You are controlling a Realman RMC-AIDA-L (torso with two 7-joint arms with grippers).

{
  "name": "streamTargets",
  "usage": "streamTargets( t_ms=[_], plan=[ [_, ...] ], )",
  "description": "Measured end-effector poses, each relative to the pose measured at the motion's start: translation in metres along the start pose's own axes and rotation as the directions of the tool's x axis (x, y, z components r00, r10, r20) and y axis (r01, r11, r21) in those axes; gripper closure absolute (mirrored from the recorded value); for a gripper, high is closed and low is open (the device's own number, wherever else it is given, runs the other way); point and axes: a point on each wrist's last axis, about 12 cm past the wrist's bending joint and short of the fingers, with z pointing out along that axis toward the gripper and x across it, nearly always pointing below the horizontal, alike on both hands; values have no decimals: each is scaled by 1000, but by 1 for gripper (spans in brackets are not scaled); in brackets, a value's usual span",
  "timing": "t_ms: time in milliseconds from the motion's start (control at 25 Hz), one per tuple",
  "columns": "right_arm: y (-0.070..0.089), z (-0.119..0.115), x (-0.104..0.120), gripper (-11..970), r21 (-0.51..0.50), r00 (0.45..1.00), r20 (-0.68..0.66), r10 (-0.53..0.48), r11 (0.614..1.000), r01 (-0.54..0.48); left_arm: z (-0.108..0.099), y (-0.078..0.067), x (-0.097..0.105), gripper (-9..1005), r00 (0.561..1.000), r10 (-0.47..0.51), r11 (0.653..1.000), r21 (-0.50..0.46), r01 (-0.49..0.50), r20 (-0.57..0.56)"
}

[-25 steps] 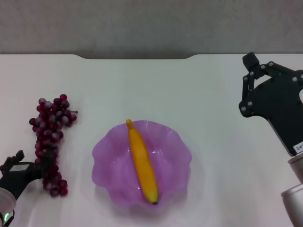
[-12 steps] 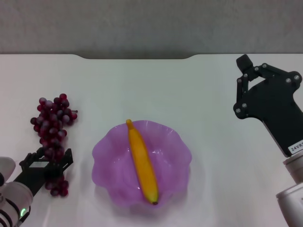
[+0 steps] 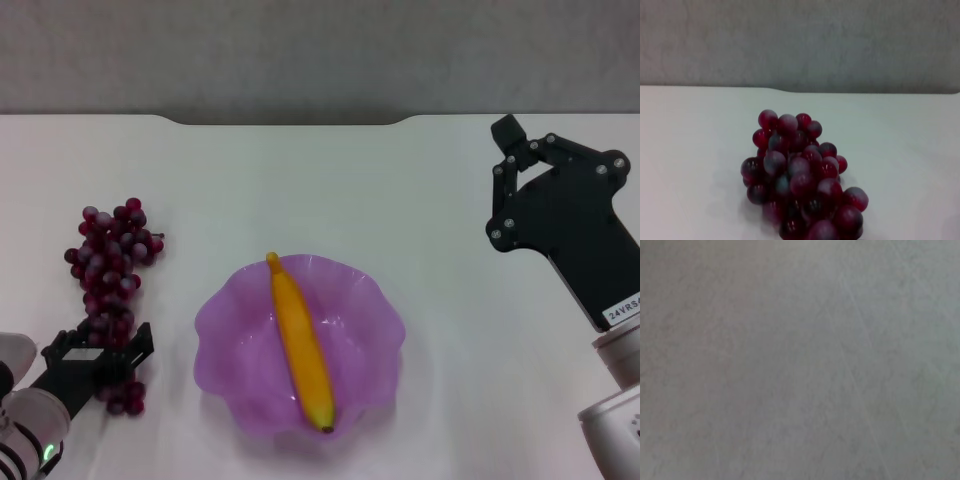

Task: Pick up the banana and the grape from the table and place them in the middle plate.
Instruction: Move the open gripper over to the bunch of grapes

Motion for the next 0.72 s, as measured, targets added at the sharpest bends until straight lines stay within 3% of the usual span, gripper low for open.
streamTargets(
  t_ms=[560,720],
  plan=[
    [1,0,2,960,-3,1000,-4,-1,1000,1,0,1,2,246,1000,2,1000,-7,-2,-13],
    [1,0,2,960,-3,1000,-5,-1,1000,1,-1,1,2,325,1000,5,1000,-7,-6,-15]
  ],
)
